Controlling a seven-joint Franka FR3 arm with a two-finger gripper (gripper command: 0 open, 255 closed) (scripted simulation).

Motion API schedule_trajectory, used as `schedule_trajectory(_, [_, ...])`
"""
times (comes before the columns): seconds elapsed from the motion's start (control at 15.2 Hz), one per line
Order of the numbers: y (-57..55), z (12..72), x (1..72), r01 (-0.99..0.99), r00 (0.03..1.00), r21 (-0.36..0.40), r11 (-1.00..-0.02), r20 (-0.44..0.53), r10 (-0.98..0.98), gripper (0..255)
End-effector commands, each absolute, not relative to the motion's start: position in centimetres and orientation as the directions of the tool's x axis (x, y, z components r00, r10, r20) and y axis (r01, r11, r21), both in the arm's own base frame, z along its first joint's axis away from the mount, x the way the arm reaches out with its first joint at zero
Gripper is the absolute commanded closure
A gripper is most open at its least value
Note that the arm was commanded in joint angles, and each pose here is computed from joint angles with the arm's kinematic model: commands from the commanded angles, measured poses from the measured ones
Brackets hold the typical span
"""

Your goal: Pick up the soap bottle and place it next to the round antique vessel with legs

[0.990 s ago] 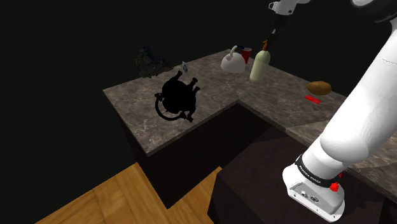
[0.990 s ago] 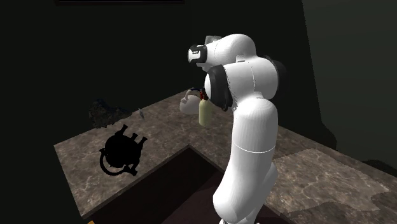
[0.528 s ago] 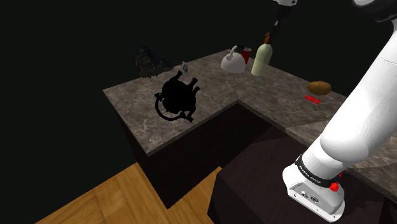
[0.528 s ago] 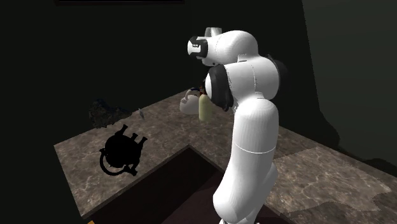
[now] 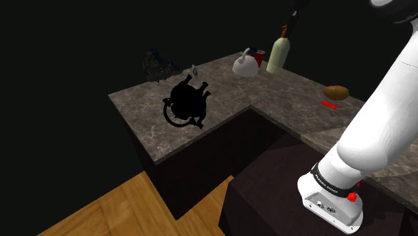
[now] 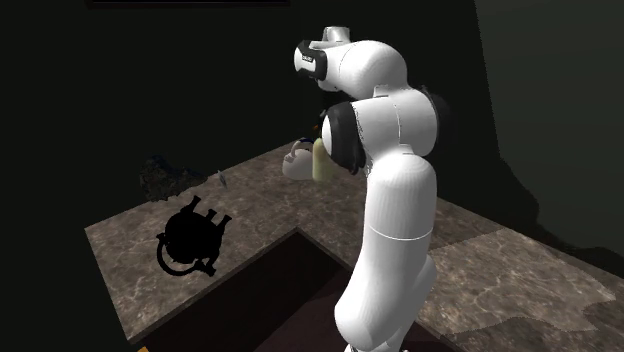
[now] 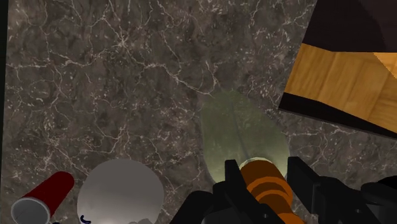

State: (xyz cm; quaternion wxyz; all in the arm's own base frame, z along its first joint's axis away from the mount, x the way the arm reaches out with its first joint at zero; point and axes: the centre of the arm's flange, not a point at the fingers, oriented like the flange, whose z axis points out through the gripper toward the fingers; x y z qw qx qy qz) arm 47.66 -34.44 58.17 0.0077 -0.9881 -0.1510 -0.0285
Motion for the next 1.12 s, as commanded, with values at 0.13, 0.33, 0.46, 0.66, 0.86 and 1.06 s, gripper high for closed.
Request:
schedule_trajectory(0.13, [-34.4,60.3,47.6,0.299,0.953,-0.007,-0.954,0.059,0.298,255])
schedule_trajectory(0.33, [-34.4,61.9,47.6,0.299,0.953,-0.007,-0.954,0.059,0.298,255])
schedule_trajectory(0.46, [-34.4,63.0,47.6,0.299,0.953,-0.007,-0.954,0.059,0.298,255])
schedule_trajectory(0.66, [-34.4,64.6,47.6,0.299,0.953,-0.007,-0.954,0.059,0.298,255])
schedule_trajectory(0.86, [-34.4,66.1,47.6,0.299,0.953,-0.007,-0.954,0.059,0.298,255])
schedule_trajectory(1.06, [-34.4,67.7,47.6,0.299,0.953,-0.007,-0.954,0.059,0.298,255])
